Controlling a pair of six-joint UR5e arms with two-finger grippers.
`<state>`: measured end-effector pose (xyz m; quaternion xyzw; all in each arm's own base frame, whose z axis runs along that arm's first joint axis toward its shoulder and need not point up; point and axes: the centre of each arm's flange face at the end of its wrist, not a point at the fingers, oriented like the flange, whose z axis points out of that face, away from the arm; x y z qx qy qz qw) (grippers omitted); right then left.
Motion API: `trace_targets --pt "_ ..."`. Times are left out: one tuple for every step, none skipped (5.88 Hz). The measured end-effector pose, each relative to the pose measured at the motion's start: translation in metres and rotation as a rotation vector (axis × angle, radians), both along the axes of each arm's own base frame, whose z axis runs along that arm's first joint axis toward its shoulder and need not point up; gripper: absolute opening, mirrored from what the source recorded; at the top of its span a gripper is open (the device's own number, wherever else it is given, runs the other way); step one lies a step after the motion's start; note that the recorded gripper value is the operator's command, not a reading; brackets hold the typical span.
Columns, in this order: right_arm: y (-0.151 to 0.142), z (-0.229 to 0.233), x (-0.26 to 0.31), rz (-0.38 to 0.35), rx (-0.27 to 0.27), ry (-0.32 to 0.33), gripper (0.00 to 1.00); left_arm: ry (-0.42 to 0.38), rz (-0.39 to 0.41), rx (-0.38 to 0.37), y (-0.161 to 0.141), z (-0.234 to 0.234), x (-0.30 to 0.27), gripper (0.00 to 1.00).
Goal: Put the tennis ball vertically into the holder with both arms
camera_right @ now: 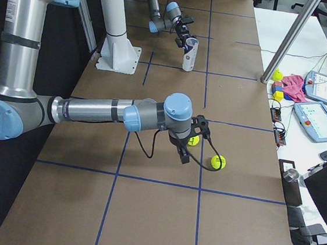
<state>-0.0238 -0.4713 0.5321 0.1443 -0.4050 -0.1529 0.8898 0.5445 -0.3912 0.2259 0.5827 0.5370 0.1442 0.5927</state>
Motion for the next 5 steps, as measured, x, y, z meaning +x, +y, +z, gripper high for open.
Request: trace_targets --pt "-0.012 -0.018 -0.042 0.023 0.004 0.011 1.0 0.0 0.0 0.001 0.0 0.0 0.0 0.72" --pt "-0.029 -0.028 -0.077 0.035 0.019 0.031 1.0 -0.001 0.0 0.001 0.0 0.001 0.0 0.72" --pt "-0.051 -0.029 -0.105 0.033 0.023 0.049 1.0 -0.002 0.0 0.0 0.0 0.001 0.0 0.72" --pt "-0.062 -0.026 -0.129 0.02 0.025 0.072 1.0 -0.003 0.001 0.0 0.0 0.002 0.0 0.72" --pt "-0.063 -0.02 -0.152 0.0 0.038 0.094 1.0 -0.003 0.001 0.0 0.001 0.002 0.0 0.72"
